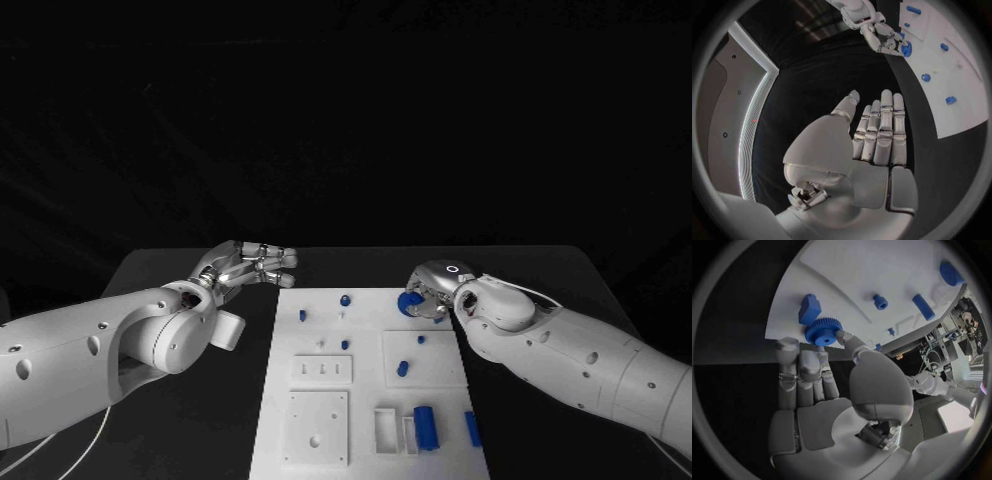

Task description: Assemble the parts on the task board

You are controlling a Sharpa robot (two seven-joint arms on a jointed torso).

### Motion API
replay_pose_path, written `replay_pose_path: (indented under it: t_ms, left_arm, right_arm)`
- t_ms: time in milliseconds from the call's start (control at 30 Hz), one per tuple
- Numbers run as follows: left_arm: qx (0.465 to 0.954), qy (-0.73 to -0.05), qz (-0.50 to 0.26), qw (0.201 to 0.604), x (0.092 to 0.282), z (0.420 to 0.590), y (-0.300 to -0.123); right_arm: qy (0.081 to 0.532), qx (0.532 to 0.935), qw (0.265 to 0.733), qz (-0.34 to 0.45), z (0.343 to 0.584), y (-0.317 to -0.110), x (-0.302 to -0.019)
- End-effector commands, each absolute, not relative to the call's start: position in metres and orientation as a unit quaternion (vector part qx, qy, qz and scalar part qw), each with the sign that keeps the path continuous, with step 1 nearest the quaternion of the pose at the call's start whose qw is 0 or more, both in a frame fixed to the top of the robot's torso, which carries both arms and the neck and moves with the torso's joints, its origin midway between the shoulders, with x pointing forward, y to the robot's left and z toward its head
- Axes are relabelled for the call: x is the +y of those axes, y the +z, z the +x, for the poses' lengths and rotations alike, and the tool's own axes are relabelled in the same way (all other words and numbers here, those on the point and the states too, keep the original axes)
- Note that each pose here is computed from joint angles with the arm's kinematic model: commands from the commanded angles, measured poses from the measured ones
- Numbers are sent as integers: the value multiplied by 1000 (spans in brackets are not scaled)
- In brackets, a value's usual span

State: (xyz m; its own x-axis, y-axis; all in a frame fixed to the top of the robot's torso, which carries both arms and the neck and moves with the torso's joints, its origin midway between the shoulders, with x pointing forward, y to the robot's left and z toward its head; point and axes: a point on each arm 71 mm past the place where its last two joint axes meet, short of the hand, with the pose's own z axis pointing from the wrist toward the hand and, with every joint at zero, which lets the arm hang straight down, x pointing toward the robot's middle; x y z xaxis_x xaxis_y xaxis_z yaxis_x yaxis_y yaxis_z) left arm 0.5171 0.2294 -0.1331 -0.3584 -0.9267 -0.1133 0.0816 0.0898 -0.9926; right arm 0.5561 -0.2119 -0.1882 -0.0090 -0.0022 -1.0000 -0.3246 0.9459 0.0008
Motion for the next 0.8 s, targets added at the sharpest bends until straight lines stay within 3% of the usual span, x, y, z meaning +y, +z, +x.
replay_pose_path:
  t_ms: [33,800]
  left_arm:
    - [593,-578,-354,434,228,517,-132]
    - [592,-578,-354,435,228,516,-132]
  right_arm:
    - [107,706,689,-121,556,-190,-211]
    - [157,656,724,-143,540,-167,-173]
